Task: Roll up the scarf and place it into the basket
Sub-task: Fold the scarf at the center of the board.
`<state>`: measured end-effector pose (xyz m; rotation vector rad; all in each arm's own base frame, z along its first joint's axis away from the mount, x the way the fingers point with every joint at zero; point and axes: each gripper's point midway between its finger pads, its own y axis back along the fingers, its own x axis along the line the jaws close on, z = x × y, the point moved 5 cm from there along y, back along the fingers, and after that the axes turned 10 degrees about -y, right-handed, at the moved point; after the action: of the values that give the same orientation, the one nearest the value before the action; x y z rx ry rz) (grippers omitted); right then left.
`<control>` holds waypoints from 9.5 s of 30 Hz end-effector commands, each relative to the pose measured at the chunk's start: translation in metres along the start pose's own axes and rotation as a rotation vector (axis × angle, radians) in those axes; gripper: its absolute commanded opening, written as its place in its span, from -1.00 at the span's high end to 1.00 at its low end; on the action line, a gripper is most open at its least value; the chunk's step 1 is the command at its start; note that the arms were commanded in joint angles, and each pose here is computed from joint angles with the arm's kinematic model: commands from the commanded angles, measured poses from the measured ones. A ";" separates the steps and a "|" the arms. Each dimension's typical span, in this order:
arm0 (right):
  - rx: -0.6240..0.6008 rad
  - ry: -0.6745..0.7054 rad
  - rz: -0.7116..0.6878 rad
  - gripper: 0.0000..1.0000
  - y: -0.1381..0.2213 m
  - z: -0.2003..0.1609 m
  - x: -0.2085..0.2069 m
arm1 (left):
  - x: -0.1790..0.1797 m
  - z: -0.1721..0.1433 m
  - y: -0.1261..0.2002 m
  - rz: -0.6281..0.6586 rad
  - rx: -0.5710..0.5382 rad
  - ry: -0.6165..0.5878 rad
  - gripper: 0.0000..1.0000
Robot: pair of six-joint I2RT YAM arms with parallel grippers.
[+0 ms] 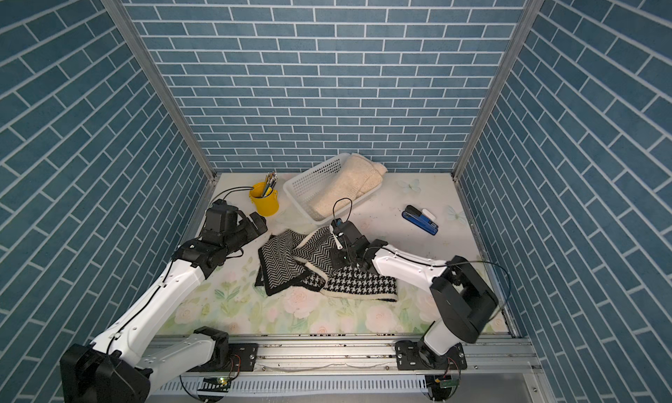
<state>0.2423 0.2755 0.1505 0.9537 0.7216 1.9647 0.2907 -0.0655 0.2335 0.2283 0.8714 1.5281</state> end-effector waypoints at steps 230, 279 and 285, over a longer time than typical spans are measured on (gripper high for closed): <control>-0.140 0.867 -0.068 -0.16 -0.174 0.028 0.142 | 0.133 0.035 -0.029 -0.035 0.205 0.373 -1.00; 0.162 0.909 0.133 1.00 0.009 -0.025 0.190 | 0.114 0.040 0.002 -0.112 0.126 0.349 -1.00; 0.085 0.692 0.088 0.33 -0.072 0.045 0.184 | 0.114 0.042 0.003 -0.107 0.119 0.362 -1.00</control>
<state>0.1866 0.4693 0.1966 0.1769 1.2554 2.4778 0.2960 0.0550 0.2239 -0.0049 1.2321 1.4363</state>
